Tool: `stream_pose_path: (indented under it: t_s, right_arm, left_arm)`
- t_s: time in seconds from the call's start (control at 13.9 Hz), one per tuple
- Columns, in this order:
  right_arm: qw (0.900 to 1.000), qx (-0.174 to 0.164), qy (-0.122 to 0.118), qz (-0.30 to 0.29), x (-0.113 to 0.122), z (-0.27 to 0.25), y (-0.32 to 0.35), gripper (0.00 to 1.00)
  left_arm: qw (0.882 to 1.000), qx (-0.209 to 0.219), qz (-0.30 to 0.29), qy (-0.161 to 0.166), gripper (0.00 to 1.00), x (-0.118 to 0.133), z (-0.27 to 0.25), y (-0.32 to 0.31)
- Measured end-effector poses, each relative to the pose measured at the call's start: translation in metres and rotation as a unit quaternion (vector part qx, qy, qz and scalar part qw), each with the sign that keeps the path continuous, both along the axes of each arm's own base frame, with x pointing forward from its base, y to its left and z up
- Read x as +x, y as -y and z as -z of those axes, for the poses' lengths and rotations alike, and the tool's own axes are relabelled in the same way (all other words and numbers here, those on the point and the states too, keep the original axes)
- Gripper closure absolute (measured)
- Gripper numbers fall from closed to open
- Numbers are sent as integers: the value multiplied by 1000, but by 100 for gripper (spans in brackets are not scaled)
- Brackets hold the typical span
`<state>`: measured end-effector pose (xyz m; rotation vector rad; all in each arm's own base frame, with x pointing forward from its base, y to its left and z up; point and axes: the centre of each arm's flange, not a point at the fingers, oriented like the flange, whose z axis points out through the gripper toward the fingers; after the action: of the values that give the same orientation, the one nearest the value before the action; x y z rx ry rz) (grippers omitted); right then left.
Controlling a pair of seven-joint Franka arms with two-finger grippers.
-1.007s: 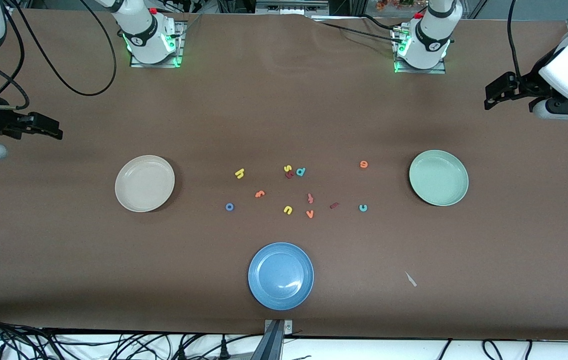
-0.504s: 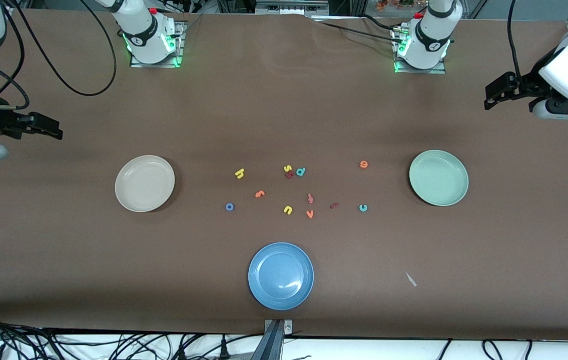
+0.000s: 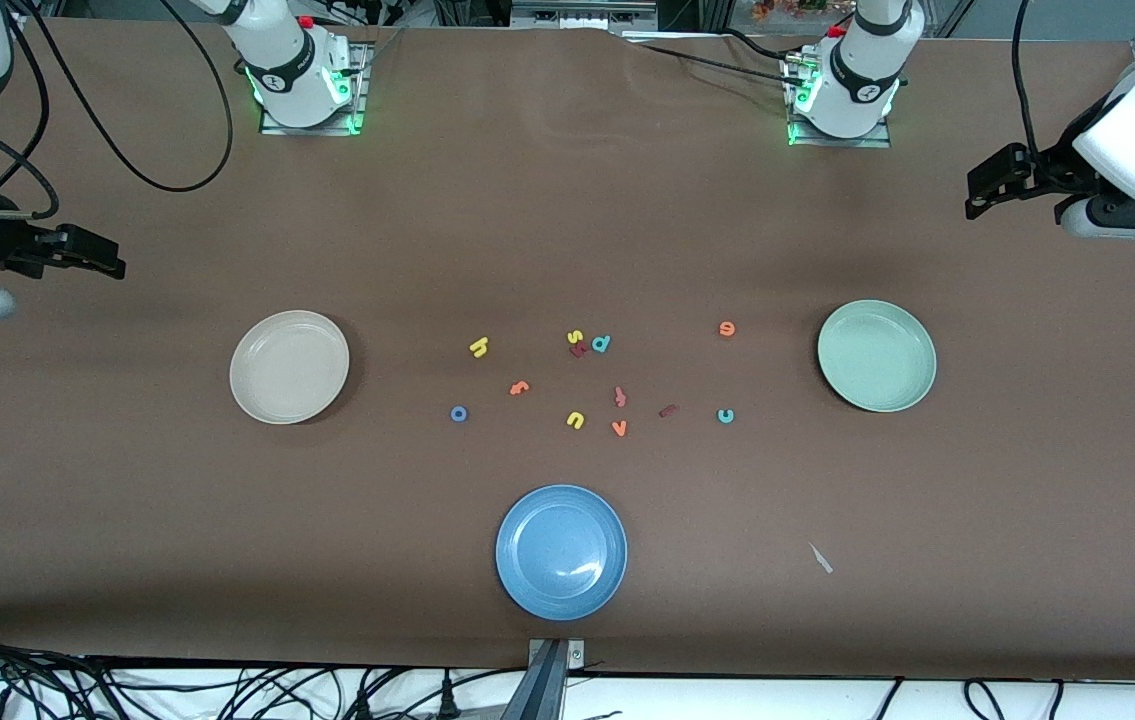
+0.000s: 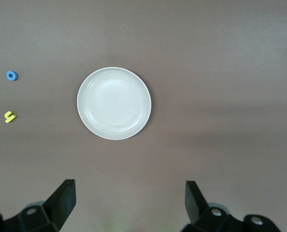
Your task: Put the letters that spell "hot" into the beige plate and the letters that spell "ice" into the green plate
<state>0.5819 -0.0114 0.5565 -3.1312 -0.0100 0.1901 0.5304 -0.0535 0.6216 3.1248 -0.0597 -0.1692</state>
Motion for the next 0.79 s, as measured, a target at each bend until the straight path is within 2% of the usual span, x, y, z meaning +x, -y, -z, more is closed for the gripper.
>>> stream_pose_path:
  t_s: [0.14, 0.36, 0.58, 0.79]
  right_arm:
    - [1000, -1, -7, -5, 2, 6, -6, 0]
    - [999, -6, -38, -20, 13, 41, -27, 0]
    - [998, -9, -58, -31, 19, 66, -56, 0]
    - [996, 20, -68, 58, 25, 92, -90, 0]
  left_arm:
    - [1000, 0, 7, -10, 0, 5, 10, 7]
    - [999, 1, 28, -39, 0, 17, 42, 30]
    - [997, -8, 43, -70, 0, 36, 82, 49]
    - [993, -22, 87, -72, 0, 65, 124, 82]
